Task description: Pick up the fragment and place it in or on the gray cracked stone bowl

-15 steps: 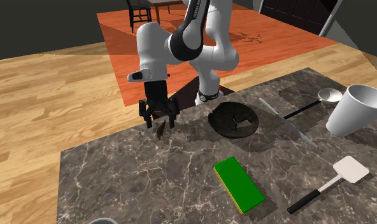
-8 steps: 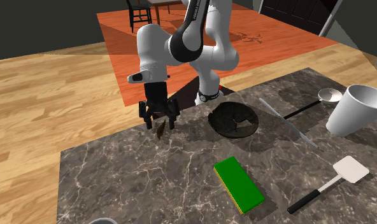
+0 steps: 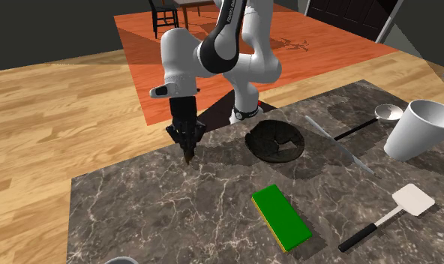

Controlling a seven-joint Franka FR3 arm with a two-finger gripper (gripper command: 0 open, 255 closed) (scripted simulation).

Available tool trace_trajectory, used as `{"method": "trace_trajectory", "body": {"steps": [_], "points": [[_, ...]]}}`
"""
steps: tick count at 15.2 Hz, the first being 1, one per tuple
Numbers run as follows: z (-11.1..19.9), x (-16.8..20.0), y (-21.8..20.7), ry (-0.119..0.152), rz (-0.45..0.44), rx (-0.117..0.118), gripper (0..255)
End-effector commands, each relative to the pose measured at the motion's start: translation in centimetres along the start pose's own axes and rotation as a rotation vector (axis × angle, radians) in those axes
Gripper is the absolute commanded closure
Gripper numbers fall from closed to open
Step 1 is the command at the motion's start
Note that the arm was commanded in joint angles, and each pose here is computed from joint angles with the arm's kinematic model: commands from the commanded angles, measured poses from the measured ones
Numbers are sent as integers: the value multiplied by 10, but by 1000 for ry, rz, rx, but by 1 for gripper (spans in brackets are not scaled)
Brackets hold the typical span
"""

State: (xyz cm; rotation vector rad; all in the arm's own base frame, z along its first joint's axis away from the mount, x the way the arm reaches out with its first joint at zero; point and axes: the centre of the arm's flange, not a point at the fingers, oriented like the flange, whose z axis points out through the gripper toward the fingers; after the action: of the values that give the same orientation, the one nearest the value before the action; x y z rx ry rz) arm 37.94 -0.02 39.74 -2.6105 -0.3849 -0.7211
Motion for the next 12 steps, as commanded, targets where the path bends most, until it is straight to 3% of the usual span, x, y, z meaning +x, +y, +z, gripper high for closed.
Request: {"method": "trace_trajectory", "body": {"steps": [1,12], "points": [[0,0,0,-1,1,0,255],[-41,28,-17,-1,1,0,255]]}}
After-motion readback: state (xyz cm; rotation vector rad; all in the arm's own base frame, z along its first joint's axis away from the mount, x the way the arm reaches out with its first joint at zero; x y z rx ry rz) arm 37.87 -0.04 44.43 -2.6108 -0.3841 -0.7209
